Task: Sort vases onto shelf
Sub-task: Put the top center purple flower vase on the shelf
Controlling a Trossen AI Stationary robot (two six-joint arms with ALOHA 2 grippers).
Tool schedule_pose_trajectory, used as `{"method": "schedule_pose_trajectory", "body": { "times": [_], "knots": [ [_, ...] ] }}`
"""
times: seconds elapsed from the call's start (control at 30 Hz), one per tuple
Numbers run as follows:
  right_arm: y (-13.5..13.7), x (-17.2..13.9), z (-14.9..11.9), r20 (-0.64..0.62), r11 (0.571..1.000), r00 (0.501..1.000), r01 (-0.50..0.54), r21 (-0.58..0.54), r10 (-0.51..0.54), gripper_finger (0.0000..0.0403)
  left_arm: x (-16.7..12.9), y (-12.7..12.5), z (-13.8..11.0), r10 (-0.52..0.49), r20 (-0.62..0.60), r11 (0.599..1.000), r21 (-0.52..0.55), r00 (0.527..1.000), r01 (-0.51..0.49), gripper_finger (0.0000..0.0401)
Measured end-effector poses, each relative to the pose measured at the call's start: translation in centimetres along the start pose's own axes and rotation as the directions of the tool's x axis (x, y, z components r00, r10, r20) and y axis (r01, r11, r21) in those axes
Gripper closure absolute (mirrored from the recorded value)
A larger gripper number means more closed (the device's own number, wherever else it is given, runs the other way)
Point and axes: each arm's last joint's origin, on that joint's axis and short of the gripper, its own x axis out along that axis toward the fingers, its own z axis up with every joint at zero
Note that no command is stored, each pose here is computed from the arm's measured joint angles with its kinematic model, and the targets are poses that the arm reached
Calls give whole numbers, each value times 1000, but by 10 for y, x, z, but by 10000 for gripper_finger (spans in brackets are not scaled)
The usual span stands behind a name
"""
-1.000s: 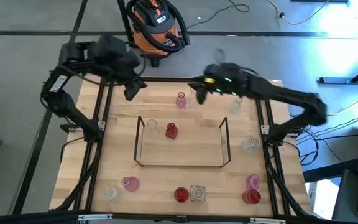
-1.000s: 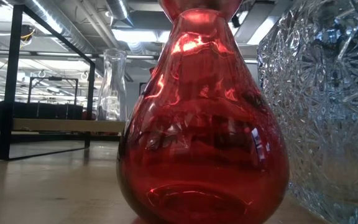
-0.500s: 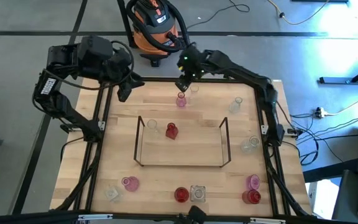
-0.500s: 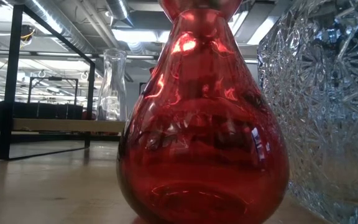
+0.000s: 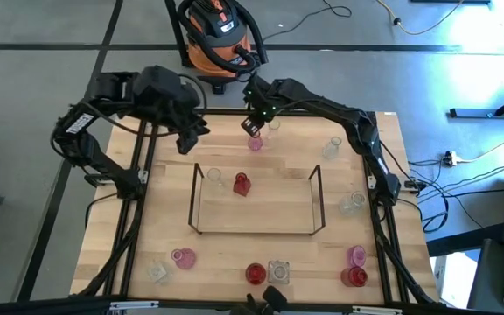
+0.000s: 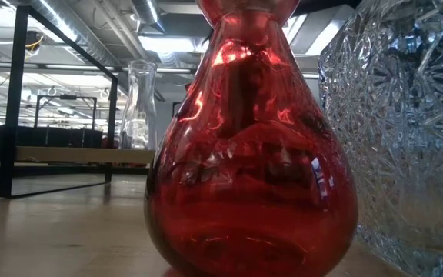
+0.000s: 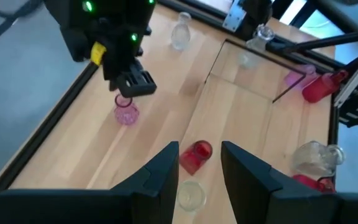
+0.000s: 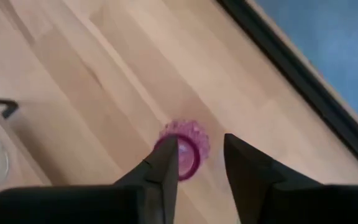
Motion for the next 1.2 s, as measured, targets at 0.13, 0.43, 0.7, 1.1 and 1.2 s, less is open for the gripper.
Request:
{"method": "schedule_pose_trajectory", "body": {
  "times": [0.13, 0.43, 0.7, 1.1, 1.2],
  "knots": [
    [-4, 5, -3, -32, 1000, 999, 10, 7, -10, 326, 4, 0, -1, -3, 11, 1000, -1, 1000, 3, 287],
    [-3, 19, -6, -88, 999, 996, -3, 49, 7, 298, -2, 5, -16, -24, 88, 998, -54, 996, 29, 287],
    [-5, 31, -12, -138, 998, 990, 20, 65, -11, 279, -9, 13, -41, -31, 150, 989, -135, 988, 51, 287],
    [-4, 53, -29, -236, 997, 971, -8, 81, 27, 297, -15, 17, -63, -51, 215, 979, -181, 975, 91, 287],
    [-1, 51, -28, -230, 998, 972, -30, 62, 43, 338, -17, 16, -63, -46, 227, 980, -178, 973, 88, 287]
  ]
}}
